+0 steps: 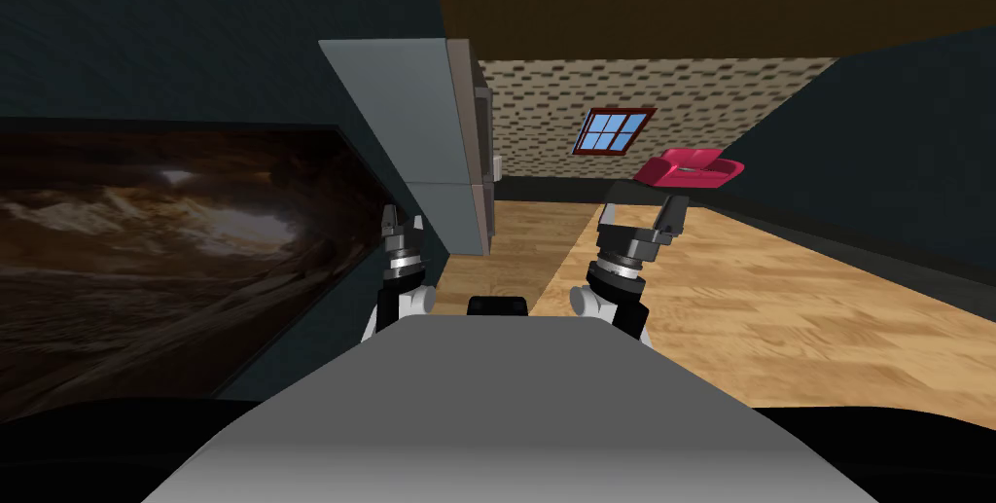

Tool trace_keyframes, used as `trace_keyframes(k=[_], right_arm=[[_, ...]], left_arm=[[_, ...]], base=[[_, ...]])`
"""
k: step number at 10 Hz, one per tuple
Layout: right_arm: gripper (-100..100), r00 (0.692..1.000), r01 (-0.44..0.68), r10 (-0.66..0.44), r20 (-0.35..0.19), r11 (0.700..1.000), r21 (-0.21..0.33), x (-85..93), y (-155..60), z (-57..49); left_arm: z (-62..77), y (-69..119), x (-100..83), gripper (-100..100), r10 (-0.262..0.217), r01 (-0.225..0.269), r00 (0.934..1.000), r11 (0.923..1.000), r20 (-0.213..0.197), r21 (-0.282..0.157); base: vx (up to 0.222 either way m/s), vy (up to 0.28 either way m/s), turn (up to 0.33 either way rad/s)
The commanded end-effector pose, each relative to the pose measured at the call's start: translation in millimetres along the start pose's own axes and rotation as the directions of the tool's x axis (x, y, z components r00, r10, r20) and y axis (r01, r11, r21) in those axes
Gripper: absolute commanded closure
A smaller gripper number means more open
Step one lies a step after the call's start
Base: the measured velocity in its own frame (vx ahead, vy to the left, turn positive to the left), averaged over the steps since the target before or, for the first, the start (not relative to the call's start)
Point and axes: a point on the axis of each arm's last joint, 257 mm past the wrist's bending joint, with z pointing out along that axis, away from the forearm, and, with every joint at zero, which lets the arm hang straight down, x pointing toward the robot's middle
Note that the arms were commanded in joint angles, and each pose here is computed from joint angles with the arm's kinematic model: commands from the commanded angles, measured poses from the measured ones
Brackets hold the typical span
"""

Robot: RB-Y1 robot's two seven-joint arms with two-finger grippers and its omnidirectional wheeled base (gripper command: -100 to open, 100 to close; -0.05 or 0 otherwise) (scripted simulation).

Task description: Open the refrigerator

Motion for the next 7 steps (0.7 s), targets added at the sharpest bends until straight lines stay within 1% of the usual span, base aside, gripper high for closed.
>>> trace_keyframes(k=[1,7], right_arm=[[0,1.0,0.0,0.0,0.0,1.0,0.0,0.0,0.0,0.0],[0,1.0,0.0,0.0,0.0,1.0,0.0,0.0,0.1,0.0]], left_arm=[[0.0,0.0,0.0,0,0.0,0.0,1.0,1.0,0.0,0.0],[0.0,-0.2,0.0,0,0.0,0.0,1.0,1.0,0.0,0.0]], base=[[0.0,0.0,0.0],[0.0,0.0,0.0]])
